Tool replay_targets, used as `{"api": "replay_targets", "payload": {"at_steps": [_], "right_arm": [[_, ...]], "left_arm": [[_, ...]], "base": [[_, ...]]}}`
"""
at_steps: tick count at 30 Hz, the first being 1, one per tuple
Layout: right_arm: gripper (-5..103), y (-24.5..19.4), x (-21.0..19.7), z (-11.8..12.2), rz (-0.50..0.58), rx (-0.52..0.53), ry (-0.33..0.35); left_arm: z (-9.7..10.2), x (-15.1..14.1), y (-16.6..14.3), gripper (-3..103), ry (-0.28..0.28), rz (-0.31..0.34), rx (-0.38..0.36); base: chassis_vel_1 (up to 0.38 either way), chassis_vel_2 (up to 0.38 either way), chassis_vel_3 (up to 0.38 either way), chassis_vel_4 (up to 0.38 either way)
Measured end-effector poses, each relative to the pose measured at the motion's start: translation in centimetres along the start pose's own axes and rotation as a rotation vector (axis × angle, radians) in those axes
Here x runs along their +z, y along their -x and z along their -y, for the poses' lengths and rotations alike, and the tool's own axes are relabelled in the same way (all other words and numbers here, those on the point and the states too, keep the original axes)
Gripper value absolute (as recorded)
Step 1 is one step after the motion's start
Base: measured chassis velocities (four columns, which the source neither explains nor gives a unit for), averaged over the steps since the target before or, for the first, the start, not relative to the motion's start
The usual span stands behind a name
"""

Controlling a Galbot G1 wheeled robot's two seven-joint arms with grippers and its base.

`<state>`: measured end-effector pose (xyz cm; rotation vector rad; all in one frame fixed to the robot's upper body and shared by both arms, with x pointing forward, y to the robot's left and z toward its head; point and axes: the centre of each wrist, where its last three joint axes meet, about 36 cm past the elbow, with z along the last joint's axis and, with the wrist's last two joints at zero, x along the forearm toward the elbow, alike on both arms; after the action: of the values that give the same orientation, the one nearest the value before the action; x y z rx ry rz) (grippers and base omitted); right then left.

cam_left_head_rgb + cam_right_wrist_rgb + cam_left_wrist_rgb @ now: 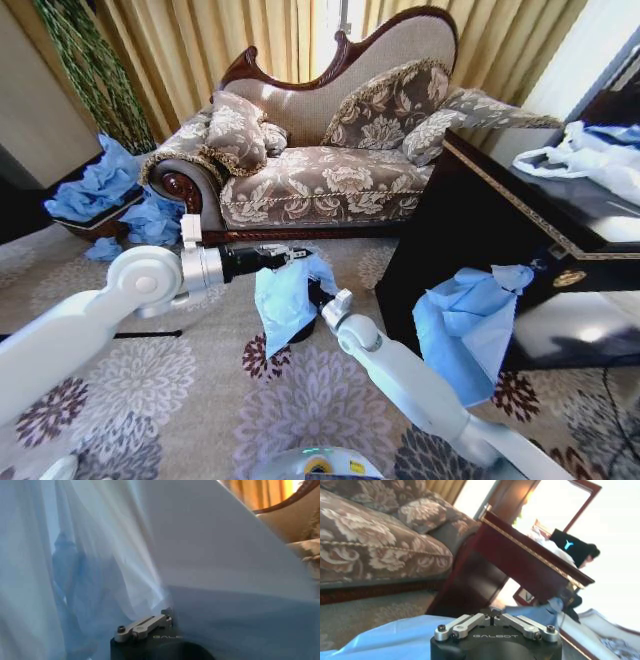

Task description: Place a garbage bag over the trash bin.

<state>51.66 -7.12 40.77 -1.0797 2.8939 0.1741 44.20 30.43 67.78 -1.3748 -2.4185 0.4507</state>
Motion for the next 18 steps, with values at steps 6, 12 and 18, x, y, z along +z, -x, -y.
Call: {"api": "replay_targets", "payload": {"at_steps": [6, 12, 18], "right_arm": [[0, 1.2, 0.6, 0.9, -0.009, 0.026, -0.026], [0, 2.7, 1.9, 1.5, -0.022, 0.043, -0.068], [0, 5.2, 2.1, 2.2, -0.015, 0.068, -0.089]], "left_arm": [[-2.0, 0.3, -0.1, 0, -0.017, 0.057, -0.022], [-5.0, 2.1, 0.4, 0, -0.049, 0.149, -0.083], [-7.8, 3.3, 0.5, 0, -0.072, 0.217, -0.134]], "base": [[0.0, 0.0, 0.0, 0.0], [0.0, 0.0, 0.0, 0.0], [0.0, 0.0, 0.0, 0.0]]}}
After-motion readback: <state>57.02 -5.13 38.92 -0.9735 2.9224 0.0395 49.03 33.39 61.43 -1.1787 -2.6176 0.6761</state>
